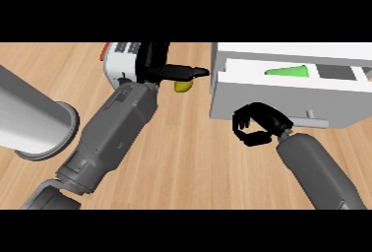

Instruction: Pick up the cup, place it into the drawer and close the drawer

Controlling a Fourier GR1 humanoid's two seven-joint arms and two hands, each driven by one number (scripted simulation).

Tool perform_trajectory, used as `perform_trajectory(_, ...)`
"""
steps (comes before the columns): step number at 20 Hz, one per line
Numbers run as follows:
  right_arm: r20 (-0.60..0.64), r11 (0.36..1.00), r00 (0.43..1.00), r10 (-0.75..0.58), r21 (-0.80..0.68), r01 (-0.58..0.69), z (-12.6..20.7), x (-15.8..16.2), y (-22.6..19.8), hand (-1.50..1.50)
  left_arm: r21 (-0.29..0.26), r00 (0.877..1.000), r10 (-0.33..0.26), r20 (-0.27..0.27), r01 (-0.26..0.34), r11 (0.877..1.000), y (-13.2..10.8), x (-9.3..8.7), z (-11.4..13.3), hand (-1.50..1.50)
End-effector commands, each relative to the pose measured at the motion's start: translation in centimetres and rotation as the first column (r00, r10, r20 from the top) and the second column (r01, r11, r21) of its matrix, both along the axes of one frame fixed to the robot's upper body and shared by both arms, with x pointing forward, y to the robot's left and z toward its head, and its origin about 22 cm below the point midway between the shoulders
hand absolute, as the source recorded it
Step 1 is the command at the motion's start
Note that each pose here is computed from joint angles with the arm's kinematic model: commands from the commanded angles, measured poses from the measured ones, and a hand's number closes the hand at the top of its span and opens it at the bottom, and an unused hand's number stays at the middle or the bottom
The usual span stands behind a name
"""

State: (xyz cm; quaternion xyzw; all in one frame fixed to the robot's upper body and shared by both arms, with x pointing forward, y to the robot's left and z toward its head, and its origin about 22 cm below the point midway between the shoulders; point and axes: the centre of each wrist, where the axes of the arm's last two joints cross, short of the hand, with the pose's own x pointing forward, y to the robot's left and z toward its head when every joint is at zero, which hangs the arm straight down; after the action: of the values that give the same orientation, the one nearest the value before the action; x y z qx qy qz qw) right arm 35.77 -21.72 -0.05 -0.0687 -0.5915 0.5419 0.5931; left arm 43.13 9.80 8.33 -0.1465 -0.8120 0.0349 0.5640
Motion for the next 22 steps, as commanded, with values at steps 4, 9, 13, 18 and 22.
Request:
perform_trajectory(4, 0.096, 0.989, 0.988, -0.117, 0.105, 0.107, 1.6, 4.4, -2.0, 1.5, -0.003, 1.0, -0.007, -0.003, 0.007, 1.0, 3.8, -0.7, -1.5, -1.5)
perform_trajectory(9, 0.165, 0.96, 0.957, -0.239, 0.185, 0.208, 6.1, 7.1, -5.3, 1.5, -0.008, 0.999, -0.052, -0.002, 0.052, 0.999, 4.5, -1.0, -1.4, -1.5)
perform_trajectory(13, 0.182, 0.936, 0.933, -0.31, 0.232, 0.265, 8.7, 8.0, -6.3, 1.5, 0.004, 0.998, -0.061, 0.008, 0.061, 0.998, 5.5, -1.1, -1.6, -1.5)
perform_trajectory(18, 0.176, 0.927, 0.929, -0.325, 0.255, 0.276, 9.9, 8.0, -7.8, 1.5, 0.0, 0.997, -0.073, 0.007, 0.073, 0.997, 6.8, -1.2, -1.6, -1.5)
perform_trajectory(22, 0.183, 0.928, 0.931, -0.315, 0.266, 0.262, 11.5, 8.1, -8.5, 1.5, -0.01, 0.995, -0.098, 0.006, 0.098, 0.995, 6.6, -1.4, -1.6, -1.5)
